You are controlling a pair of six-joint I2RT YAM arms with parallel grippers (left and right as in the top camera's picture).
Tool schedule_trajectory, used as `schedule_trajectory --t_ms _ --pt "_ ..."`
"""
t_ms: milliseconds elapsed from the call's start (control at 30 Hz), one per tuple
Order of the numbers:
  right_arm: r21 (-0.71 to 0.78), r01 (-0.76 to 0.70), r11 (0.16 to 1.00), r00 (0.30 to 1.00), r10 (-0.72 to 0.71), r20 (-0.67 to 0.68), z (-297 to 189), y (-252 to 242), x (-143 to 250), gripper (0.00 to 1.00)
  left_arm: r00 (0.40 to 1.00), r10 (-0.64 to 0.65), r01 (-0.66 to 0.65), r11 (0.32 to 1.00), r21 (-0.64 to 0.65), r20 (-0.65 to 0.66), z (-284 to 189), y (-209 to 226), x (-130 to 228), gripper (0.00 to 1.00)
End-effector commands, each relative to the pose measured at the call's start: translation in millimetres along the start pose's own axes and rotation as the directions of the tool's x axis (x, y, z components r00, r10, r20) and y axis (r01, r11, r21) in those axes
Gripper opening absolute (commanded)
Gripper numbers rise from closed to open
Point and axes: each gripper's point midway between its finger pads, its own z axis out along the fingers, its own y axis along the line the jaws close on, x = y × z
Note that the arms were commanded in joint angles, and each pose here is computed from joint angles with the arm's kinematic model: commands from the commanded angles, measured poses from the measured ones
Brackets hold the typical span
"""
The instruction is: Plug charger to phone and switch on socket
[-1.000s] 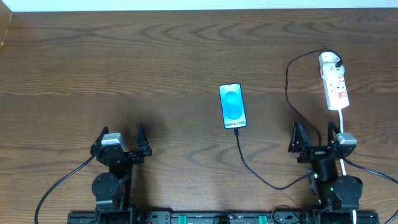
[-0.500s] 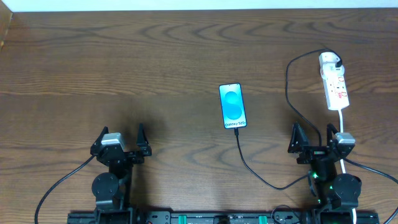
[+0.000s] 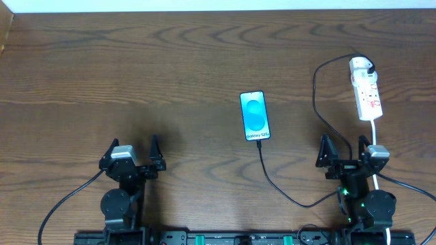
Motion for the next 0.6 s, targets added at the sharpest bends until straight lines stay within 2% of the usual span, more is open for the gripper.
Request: schedule_trajectory --t_ms 0,167,567 --pt "0.012 0.160 0.987 0.987 -0.160 0.002 -0.4 -2.6 -0.2 0.99 0.999 0.012 -0.011 1.000 0.024 -0.049 0.6 -3.3 15.4 0.98" --pt "0.014 0.293 0.956 0.956 -0.293 0.000 -0.4 -3.1 -0.2 0.99 0.999 0.012 -0.011 1.000 0.024 -0.049 0.6 -3.3 15.4 0.98" --pt "0.021 0.296 0.955 0.955 -0.296 0.002 -0.5 -4.5 -1.2 0.99 0.999 0.012 -0.011 1.000 0.024 -0.049 0.6 -3.3 15.4 0.98"
